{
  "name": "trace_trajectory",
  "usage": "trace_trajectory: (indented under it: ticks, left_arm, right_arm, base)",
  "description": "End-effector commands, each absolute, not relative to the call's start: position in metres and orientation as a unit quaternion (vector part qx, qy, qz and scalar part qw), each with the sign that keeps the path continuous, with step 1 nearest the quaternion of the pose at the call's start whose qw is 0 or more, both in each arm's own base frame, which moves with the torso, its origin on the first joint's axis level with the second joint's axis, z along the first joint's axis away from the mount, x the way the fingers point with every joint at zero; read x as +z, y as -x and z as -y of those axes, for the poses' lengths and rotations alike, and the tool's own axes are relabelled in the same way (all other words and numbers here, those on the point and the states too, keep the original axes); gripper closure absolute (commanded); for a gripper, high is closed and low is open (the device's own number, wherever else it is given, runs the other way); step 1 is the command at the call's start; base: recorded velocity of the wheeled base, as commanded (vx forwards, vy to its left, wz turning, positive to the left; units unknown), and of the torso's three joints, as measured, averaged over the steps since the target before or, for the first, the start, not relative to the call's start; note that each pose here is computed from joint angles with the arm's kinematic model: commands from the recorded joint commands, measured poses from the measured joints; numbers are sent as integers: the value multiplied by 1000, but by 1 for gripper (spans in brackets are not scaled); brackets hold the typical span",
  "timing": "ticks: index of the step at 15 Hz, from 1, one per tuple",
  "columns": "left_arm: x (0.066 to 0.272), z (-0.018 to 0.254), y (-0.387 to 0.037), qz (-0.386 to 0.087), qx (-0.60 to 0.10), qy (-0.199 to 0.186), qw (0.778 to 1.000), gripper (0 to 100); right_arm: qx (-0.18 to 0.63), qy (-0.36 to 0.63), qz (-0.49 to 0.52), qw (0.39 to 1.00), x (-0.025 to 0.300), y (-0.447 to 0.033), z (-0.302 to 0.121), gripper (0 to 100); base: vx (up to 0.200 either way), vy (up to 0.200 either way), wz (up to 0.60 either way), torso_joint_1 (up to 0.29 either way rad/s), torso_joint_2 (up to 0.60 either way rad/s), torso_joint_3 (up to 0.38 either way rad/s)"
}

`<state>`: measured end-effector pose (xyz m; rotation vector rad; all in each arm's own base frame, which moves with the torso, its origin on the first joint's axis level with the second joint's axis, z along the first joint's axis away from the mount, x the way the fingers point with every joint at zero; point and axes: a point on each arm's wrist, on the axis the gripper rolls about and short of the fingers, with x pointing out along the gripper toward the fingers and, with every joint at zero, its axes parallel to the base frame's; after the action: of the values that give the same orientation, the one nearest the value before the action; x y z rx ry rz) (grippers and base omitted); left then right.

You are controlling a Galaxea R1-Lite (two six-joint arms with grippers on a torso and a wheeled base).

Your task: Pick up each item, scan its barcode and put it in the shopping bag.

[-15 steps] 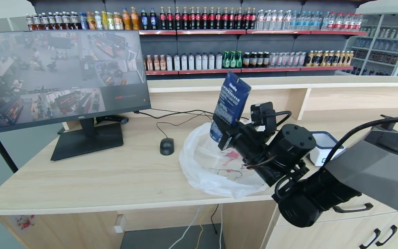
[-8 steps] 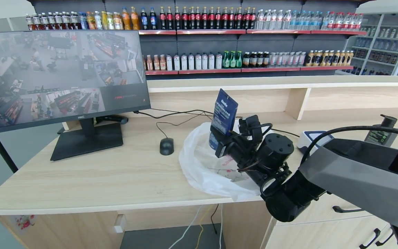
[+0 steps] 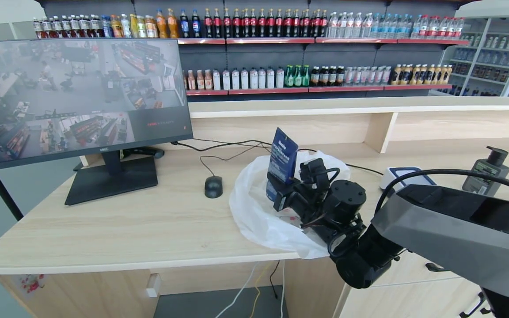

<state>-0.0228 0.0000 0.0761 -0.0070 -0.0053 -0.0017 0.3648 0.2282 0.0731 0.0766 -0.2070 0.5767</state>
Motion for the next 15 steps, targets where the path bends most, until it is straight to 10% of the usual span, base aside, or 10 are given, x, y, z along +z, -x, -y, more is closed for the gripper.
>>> trace_trajectory:
  ticks: [1,15]
  left_arm:
    - [76,0,23,3,-1,3,1000,0]
    - [76,0,23,3,-1,4,1000,0]
  right_arm:
    - [279,-36,96,955,68,-367,-226,100]
    - [289,-34,84,953,58,-364,-233,100]
  base:
    - [0,0,0,0,0,0]
    - [0,0,0,0,0,0]
